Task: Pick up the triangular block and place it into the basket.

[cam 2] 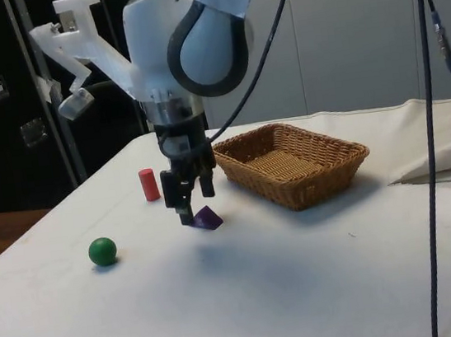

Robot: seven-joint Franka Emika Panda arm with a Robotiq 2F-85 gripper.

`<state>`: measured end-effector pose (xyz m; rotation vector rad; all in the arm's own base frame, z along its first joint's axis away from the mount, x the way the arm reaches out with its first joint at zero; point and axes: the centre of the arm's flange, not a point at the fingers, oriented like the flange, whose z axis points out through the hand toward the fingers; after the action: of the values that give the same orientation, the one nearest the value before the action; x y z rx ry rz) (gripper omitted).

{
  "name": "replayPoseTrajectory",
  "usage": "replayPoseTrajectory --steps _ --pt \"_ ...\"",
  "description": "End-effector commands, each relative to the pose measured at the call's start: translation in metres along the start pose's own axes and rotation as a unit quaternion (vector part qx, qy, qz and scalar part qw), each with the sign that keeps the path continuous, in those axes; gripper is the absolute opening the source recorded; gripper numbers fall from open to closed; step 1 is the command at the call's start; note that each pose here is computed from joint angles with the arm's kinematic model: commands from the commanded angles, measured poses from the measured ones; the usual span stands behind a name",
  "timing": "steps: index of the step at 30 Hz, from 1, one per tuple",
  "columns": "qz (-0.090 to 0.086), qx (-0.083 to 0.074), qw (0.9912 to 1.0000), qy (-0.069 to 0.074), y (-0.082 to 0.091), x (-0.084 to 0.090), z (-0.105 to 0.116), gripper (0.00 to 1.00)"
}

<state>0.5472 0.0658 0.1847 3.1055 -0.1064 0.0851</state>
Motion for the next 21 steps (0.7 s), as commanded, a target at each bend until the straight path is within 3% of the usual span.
replayPoseTrajectory --steps 1,21 --pt "0.001 -0.001 1.0 0.0 0.002 0.001 0.001 1.0" --pt "0.01 -0.004 0.99994 0.001 0.009 0.002 0.012 1.0"
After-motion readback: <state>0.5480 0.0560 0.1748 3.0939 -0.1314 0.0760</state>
